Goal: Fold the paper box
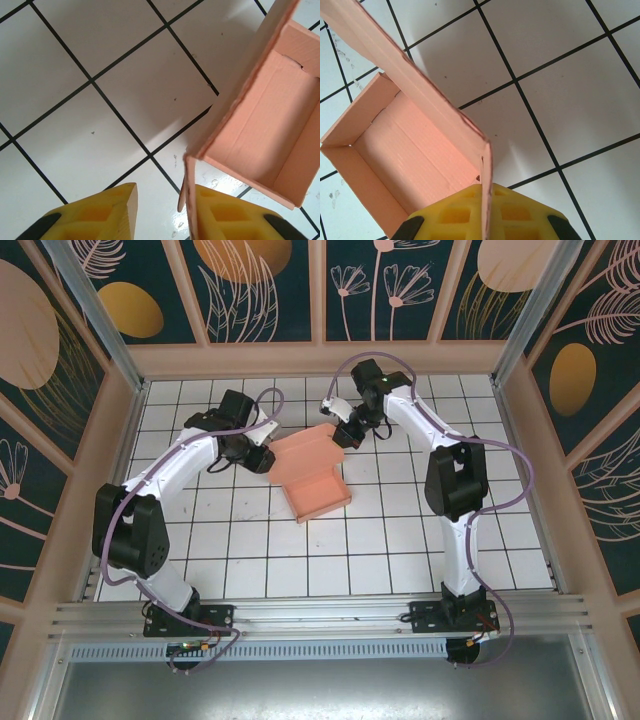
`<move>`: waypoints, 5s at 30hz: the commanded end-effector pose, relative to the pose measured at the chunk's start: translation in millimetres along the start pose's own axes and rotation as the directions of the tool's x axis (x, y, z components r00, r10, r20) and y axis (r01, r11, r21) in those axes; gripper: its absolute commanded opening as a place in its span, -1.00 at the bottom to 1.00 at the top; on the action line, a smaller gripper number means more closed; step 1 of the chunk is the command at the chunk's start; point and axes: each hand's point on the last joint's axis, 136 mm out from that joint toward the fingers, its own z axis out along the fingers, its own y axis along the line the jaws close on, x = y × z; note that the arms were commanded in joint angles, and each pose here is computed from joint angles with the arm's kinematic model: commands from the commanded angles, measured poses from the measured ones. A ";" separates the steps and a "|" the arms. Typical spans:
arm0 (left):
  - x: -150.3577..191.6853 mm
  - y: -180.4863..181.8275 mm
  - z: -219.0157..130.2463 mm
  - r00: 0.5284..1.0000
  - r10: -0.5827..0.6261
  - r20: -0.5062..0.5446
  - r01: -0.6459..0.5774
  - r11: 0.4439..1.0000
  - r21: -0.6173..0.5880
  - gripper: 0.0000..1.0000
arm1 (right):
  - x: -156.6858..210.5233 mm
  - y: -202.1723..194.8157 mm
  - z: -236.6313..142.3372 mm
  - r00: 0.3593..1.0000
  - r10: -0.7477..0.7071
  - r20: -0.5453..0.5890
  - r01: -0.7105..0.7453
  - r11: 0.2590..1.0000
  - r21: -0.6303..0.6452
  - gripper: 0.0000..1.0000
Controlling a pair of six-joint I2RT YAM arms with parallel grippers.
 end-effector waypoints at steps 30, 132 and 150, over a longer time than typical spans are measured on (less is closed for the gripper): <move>-67.6 7.2 -16.8 0.972 -0.057 0.228 0.064 0.998 -0.022 -1.00 | -36.3 -18.6 -34.0 0.984 0.083 0.158 -0.123 0.956 0.265 -1.00; -53.3 -12.1 46.2 0.691 -0.135 0.710 0.204 0.979 -0.013 -1.00 | 49.3 1.3 15.3 0.284 0.336 0.898 -0.943 0.268 0.198 -1.00; -42.4 -6.5 54.0 0.701 -0.129 0.701 0.218 0.975 -0.039 -1.00 | 46.3 14.5 10.9 0.347 0.277 0.896 -0.894 0.387 0.226 -0.69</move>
